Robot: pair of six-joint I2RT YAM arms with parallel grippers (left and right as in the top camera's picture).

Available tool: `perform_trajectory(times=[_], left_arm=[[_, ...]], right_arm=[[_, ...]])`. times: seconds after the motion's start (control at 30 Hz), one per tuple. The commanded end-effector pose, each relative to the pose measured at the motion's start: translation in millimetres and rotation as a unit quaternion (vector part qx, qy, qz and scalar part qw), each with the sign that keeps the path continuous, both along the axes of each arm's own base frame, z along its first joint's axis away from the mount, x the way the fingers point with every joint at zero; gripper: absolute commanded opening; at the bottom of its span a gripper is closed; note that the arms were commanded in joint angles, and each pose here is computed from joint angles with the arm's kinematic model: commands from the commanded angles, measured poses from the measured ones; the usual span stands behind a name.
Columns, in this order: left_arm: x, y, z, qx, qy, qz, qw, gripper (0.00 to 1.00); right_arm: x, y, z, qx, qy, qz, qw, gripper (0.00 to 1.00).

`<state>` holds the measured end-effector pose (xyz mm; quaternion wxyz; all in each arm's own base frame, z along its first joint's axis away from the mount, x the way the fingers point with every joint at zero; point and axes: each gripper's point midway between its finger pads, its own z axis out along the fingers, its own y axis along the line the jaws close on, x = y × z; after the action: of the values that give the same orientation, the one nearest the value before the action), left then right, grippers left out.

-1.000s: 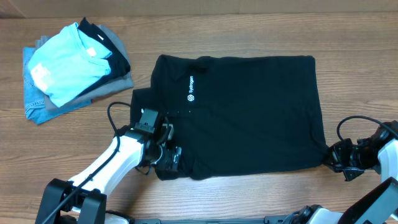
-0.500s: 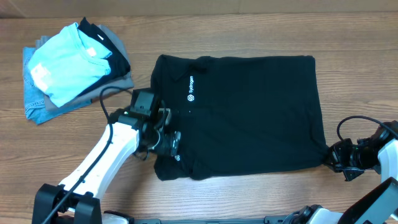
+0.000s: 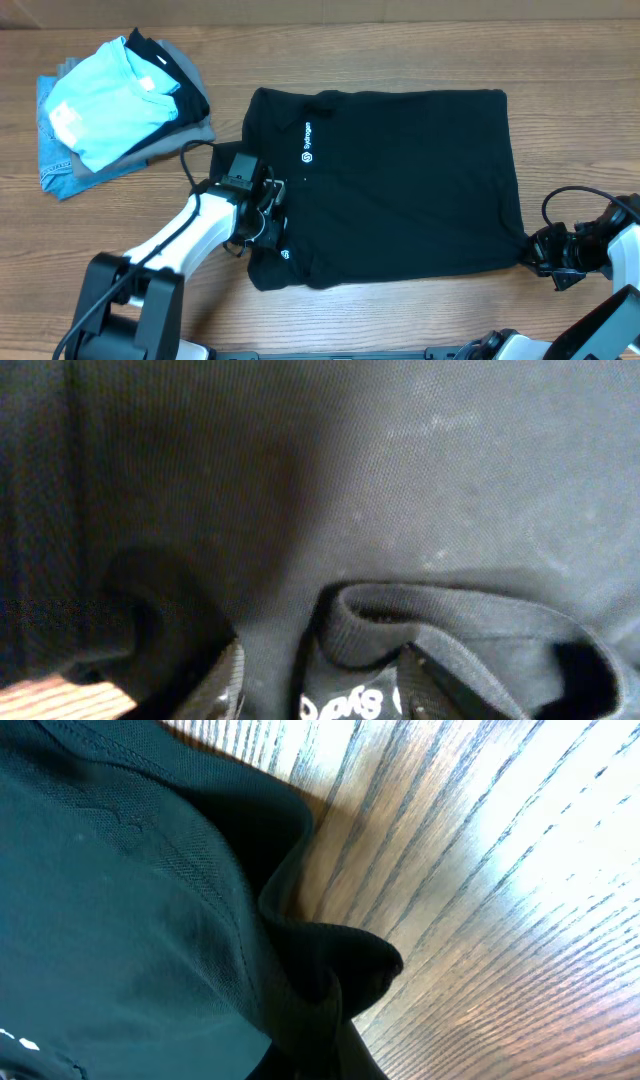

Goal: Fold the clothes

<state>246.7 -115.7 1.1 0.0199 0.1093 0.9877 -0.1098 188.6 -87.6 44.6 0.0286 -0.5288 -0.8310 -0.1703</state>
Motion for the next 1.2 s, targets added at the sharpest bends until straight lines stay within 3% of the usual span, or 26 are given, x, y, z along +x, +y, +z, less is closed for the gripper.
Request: perform_trajectory(times=[0.0,0.07,0.13,0.37,0.5,0.67,0.83,0.9,1.1,1.17], left_arm=[[-11,37,-19,0.103,0.029,0.043,0.993,0.60],[-11,54,-19,0.138,0.030,0.062,0.988,0.74],[-8,63,-17,0.146,0.028,0.075,0.986,0.82],[12,53,7,0.090,0.026,0.084,0.992,0.92],[18,26,18,0.021,0.024,0.049,0.998,0.93],[11,6,20,-0.019,0.032,0.006,0.999,0.82],[-5,-1,12,-0.014,0.044,-0.027,0.999,0.89],[-11,-5,5,-0.014,0.043,-0.042,0.998,0.85],[-20,-12,-5,-0.016,0.040,-0.059,0.997,0.48],[-22,-10,-5,-0.013,0.043,-0.059,0.997,0.27]], right_arm=[[7,-7,8,-0.015,-0.017,0.005,1.000,0.04],[7,-6,8,-0.016,-0.019,0.010,1.000,0.04],[7,-7,8,-0.016,-0.019,0.010,1.000,0.04],[7,-7,8,-0.016,-0.019,0.010,1.000,0.04],[6,-6,8,-0.016,-0.018,0.010,1.000,0.04],[6,-6,8,-0.016,-0.018,0.010,1.000,0.04],[6,-6,8,-0.016,-0.018,0.010,1.000,0.04],[6,-6,8,-0.016,-0.018,0.010,1.000,0.04],[6,-6,8,-0.016,-0.018,0.010,1.000,0.04],[6,-6,8,-0.016,-0.018,0.010,1.000,0.04]])
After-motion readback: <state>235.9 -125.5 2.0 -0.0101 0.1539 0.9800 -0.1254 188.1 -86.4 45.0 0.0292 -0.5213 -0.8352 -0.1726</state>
